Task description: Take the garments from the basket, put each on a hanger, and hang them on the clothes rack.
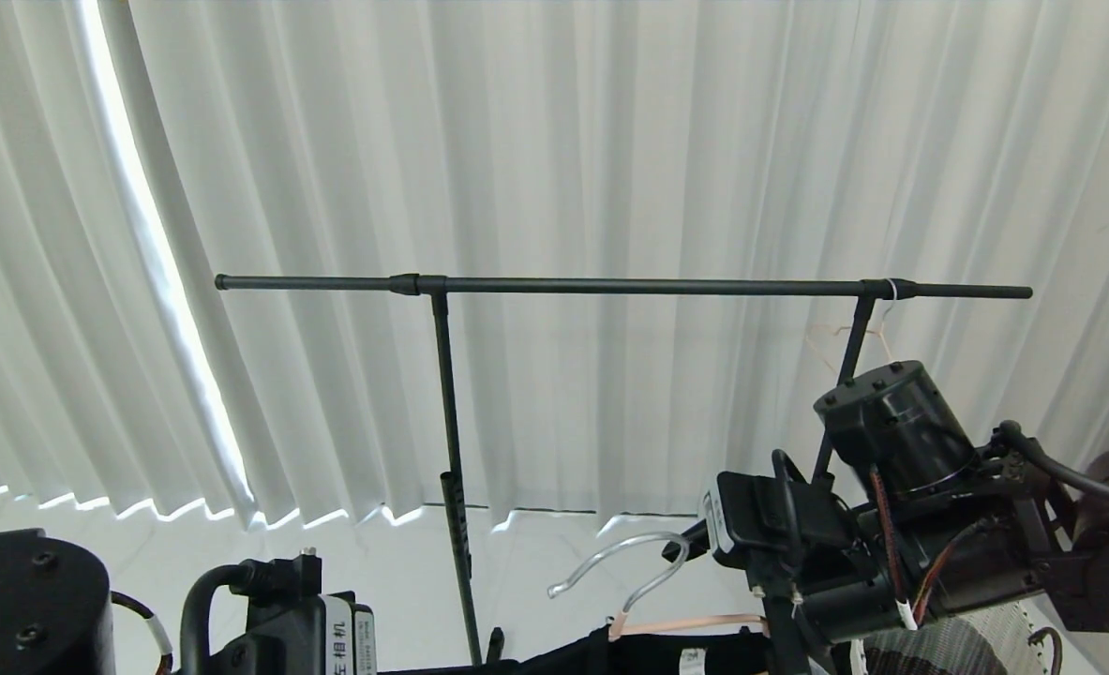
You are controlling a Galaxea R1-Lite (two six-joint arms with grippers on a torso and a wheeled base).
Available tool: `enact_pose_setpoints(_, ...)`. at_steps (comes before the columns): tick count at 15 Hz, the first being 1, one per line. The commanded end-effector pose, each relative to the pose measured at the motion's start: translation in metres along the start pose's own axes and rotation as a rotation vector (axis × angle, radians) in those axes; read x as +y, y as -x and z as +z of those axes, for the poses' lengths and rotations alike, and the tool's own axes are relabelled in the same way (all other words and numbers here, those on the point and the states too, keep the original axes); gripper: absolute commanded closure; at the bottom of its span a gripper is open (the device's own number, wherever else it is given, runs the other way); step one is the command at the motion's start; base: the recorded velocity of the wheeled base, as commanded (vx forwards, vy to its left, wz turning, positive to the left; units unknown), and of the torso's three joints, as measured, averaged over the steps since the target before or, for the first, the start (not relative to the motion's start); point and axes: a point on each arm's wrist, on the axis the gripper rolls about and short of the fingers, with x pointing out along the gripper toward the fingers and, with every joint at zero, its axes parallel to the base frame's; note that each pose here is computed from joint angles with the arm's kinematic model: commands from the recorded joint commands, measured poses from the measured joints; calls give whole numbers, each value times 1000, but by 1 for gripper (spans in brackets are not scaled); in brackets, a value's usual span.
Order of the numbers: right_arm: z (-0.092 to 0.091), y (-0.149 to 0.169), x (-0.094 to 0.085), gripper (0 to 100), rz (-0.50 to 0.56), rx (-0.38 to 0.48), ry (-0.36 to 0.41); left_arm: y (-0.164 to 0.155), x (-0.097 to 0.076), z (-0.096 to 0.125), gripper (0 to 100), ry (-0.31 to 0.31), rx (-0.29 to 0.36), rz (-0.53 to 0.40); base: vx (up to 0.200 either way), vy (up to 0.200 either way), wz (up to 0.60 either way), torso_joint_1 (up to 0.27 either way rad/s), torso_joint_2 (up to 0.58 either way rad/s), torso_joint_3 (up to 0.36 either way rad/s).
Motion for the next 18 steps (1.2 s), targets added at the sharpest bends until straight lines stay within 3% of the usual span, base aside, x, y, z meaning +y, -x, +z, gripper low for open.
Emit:
enact_pose_setpoints(1,-2,0,-3,100,-19,9,-8,0,0,0,100,0,-2,1,0,0,0,0,0,0)
enact_pose_setpoints(11,21,11,3,100,-109,-48,69,-3,1,-1,100,-2,12,5,0,0,0,0,0,0)
enact_pose_setpoints(12,22,14,4,100,-125,-70,86,-2,1,-1,0,-1,13,6,0,0,0,0,0,0)
enact_pose_setpoints(13,22,16,4,100,-136,-81,102,-2,1,-2,0,1,17,13,0,0,0,0,0,0)
enact_pose_setpoints(15,9,32,2,100,-211,-108,183,4,4,-11,0,16,70,126,0,0,0,0,0,0)
enact_pose_setpoints(18,-12,61,4,100,-303,-96,156,27,-1,-16,0,13,31,192,0,0,0,0,0,0)
